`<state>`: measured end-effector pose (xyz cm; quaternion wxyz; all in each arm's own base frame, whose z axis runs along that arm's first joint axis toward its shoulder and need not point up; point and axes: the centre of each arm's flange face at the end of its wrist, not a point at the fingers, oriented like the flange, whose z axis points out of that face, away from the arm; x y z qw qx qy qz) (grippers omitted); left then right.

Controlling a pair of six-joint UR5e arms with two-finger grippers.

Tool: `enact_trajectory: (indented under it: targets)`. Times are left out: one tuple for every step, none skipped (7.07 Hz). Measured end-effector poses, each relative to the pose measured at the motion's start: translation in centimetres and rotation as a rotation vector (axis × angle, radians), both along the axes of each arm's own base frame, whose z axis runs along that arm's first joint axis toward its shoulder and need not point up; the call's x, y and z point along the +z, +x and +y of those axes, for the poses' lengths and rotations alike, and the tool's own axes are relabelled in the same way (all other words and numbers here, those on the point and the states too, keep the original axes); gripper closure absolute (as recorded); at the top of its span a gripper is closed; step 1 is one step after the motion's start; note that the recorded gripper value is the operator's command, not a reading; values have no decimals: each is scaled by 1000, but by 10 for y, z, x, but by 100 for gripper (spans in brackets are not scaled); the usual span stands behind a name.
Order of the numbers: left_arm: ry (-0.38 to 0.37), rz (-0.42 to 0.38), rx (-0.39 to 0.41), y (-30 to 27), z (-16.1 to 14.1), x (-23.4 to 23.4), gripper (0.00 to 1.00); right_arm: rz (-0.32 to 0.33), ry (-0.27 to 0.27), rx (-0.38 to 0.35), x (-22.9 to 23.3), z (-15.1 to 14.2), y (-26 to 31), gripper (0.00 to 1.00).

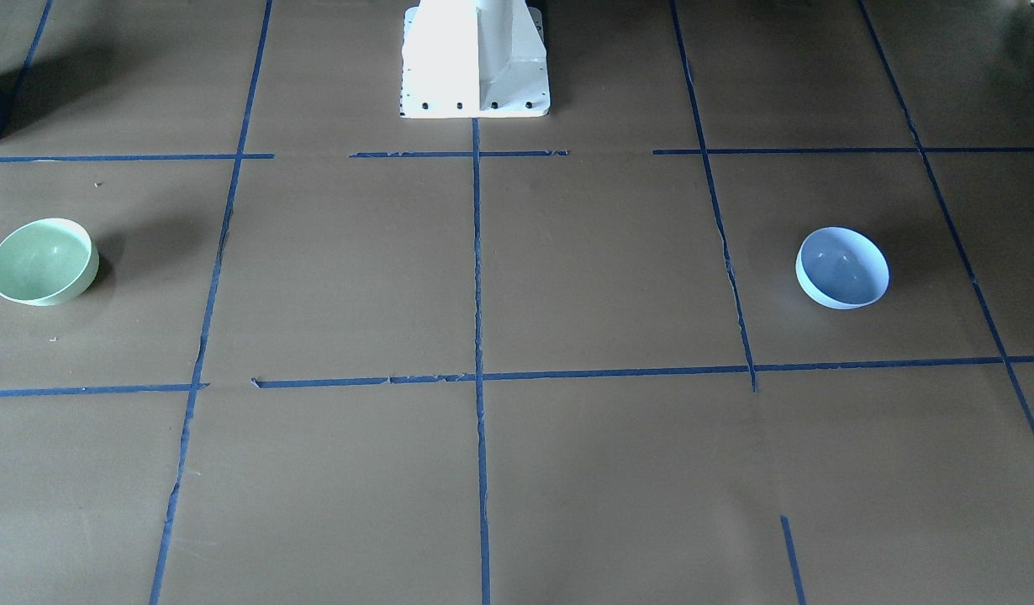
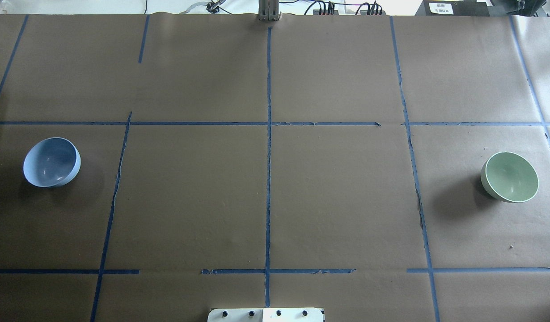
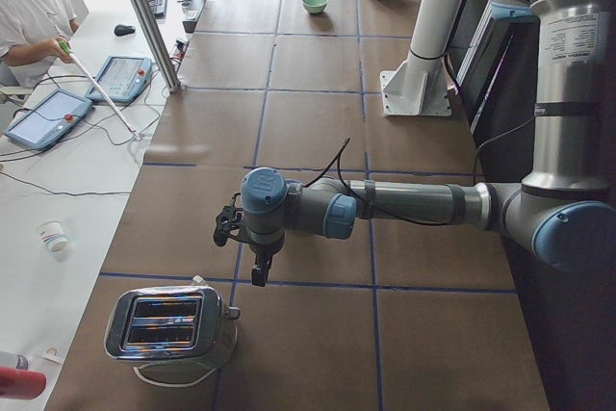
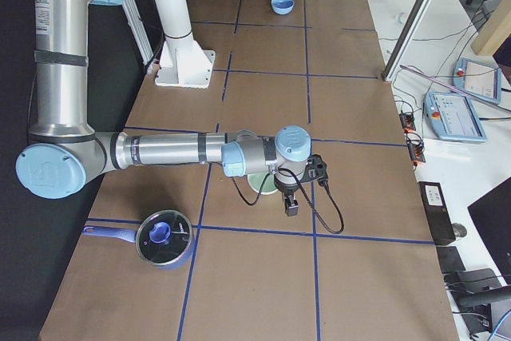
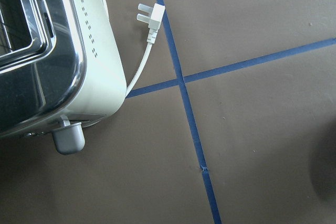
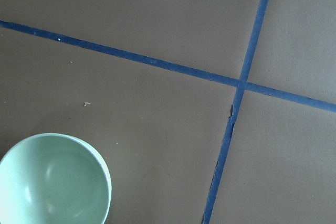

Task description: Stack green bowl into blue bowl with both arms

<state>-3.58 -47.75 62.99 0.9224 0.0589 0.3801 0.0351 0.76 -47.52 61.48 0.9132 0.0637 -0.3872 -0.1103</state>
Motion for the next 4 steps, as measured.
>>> enact_trajectory:
  targets:
    - [-40, 12, 11, 29, -2, -2, 0, -2, 3, -7, 0, 0, -3, 0]
    - [-83, 25, 24, 66, -2, -4, 0, -9, 9, -14, -2, 0, -7, 0]
    - [-114, 42, 14, 100, -1, -9, 0, -17, 16, -20, -3, -1, -10, 0]
    - [-139, 66, -8, 135, -1, -18, 0, -21, 20, -28, -3, -1, -14, 0]
